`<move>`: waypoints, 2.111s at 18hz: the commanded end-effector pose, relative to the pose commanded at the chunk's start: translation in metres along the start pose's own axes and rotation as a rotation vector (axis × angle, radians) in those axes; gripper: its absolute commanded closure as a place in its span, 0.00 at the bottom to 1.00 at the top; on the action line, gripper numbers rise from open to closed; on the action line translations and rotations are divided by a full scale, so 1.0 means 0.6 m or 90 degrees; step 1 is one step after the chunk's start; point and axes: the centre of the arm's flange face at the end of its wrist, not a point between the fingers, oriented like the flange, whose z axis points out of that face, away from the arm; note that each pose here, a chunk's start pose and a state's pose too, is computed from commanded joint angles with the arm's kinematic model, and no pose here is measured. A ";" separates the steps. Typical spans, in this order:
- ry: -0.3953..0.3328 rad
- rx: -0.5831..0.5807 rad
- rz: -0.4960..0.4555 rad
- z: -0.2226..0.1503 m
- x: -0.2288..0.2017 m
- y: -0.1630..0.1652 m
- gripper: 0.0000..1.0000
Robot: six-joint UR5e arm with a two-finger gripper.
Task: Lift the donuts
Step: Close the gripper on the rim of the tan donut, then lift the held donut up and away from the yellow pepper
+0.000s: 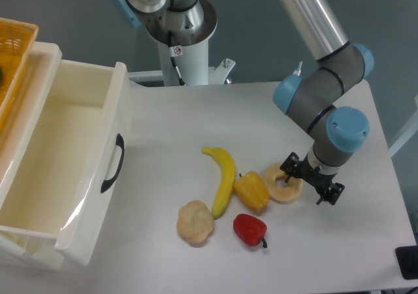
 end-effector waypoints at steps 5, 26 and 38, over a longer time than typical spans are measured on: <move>0.006 -0.003 0.002 0.009 0.005 -0.001 0.28; -0.070 -0.055 0.066 -0.110 -0.037 -0.001 0.73; -0.045 -0.042 0.108 -0.190 -0.072 -0.044 0.66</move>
